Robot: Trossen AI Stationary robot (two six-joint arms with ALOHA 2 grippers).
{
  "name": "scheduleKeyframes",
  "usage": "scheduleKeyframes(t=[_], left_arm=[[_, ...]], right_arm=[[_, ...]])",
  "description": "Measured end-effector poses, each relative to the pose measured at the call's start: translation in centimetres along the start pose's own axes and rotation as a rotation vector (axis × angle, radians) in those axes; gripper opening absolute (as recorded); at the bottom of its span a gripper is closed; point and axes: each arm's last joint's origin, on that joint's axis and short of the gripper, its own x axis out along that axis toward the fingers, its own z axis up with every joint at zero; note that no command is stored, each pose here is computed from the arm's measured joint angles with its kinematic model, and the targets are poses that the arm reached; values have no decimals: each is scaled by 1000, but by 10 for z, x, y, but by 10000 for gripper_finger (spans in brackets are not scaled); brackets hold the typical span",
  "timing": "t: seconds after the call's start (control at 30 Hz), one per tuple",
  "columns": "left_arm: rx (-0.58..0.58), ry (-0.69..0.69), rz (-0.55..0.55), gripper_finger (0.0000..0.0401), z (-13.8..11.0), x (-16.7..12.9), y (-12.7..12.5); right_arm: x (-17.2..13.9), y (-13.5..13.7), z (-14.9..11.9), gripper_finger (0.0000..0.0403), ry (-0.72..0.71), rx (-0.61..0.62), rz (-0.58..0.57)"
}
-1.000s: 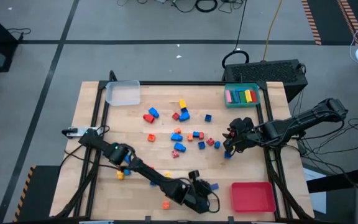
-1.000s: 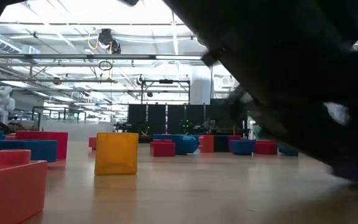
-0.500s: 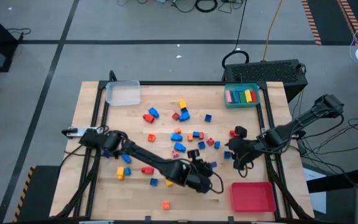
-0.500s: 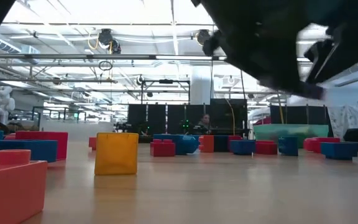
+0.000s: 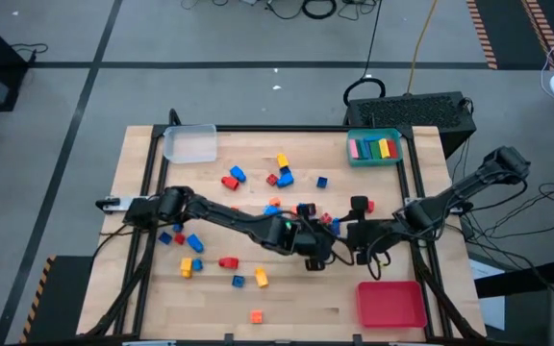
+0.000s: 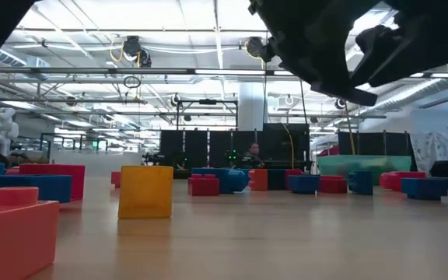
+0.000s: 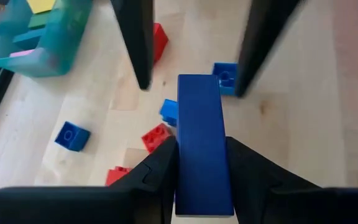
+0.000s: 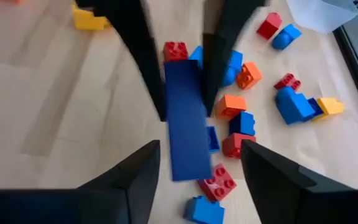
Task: Sort blocks by size
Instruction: Put the blue block into the blue bin
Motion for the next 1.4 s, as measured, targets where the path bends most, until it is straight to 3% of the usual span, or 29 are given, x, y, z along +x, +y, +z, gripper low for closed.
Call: scheduleKeyframes(t=[0.13,0.27,0.4,0.67,0.83,0.9,1.17,1.4], left_arm=[[6,0,-8,113,2,5,10],[16,-26,-21,113,6,10,21],[4,-21,-49,113,7,16,33],[-12,-11,-73,113,7,22,47],[-13,-22,-74,116,8,22,47],[-14,-23,-63,140,8,22,47],[-72,38,-25,248,12,-10,68],[-76,31,27,265,12,-58,94]], right_arm=[[7,-6,-1,232,28,-11,-24],[11,-14,-1,223,44,-14,-50],[14,-21,-2,189,70,3,-56],[19,-30,-5,80,110,61,28],[19,-32,-6,79,128,110,26],[19,-33,-7,79,135,155,18],[19,-47,-15,79,188,309,-175],[21,-90,-22,79,208,481,-380]])
